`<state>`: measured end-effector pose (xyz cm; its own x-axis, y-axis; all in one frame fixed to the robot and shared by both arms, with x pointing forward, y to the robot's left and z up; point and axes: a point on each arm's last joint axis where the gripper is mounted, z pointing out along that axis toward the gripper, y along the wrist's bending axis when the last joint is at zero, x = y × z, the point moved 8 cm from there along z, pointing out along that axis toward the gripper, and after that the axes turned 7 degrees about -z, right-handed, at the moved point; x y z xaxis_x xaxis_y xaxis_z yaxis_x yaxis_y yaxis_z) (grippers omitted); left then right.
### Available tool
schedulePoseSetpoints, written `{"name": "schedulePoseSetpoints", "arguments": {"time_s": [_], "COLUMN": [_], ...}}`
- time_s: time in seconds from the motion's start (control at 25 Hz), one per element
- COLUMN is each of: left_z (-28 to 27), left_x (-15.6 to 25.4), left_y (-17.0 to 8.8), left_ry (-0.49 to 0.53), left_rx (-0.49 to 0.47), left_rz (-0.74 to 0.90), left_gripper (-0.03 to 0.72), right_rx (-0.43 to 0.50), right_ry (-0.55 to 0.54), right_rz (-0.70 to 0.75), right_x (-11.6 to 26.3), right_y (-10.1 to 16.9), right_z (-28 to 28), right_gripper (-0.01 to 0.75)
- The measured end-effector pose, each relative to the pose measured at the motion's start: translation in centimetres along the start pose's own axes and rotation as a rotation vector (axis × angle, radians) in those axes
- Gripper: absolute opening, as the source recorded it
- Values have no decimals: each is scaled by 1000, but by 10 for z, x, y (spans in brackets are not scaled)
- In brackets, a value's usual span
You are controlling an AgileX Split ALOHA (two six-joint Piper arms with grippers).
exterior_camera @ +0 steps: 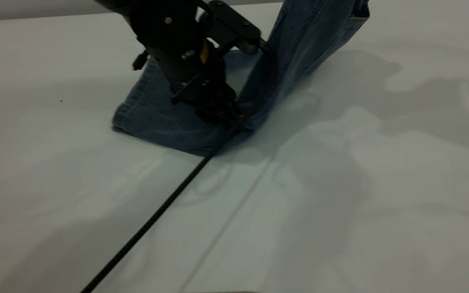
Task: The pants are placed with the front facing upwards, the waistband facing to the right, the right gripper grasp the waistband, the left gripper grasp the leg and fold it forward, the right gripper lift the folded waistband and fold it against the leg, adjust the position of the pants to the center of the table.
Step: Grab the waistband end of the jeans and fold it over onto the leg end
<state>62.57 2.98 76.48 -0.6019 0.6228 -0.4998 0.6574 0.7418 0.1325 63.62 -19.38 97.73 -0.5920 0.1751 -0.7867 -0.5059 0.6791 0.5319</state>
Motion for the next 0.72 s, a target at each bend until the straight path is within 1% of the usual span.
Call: {"name": "schedulePoseSetpoints", "arguments": {"time_s": [0.12, 0.2, 0.28, 0.36, 0.48, 0.52, 0.72], "left_z": [2, 2, 2, 0, -11, -19, -69], "left_x": [-3, -6, -7, -7, -9, -13, -39], "left_y": [-16, -23, -25, -21, -3, 9, 63], "left_ry": [-19, -34, -38, -34, -18, -26, -112], "left_rx": [24, 36, 39, 31, -1, -20, -102], "left_rz": [27, 36, 38, 33, 4, -15, -103], "left_gripper": [286, 286, 286, 286, 286, 286, 286], "right_rx": [-1, -1, -1, -3, -3, -3, -5], "right_ry": [0, 0, 1, 6, 21, 24, 41], "right_rz": [0, 0, -1, -13, -33, -37, -52], "right_x": [0, 0, 0, 1, 4, 4, 7], "right_y": [0, 0, 0, 0, 1, 1, 1], "right_z": [0, 0, 0, 0, 0, 0, 0], "right_gripper": [68, 68, 68, 68, 68, 68, 68]}}
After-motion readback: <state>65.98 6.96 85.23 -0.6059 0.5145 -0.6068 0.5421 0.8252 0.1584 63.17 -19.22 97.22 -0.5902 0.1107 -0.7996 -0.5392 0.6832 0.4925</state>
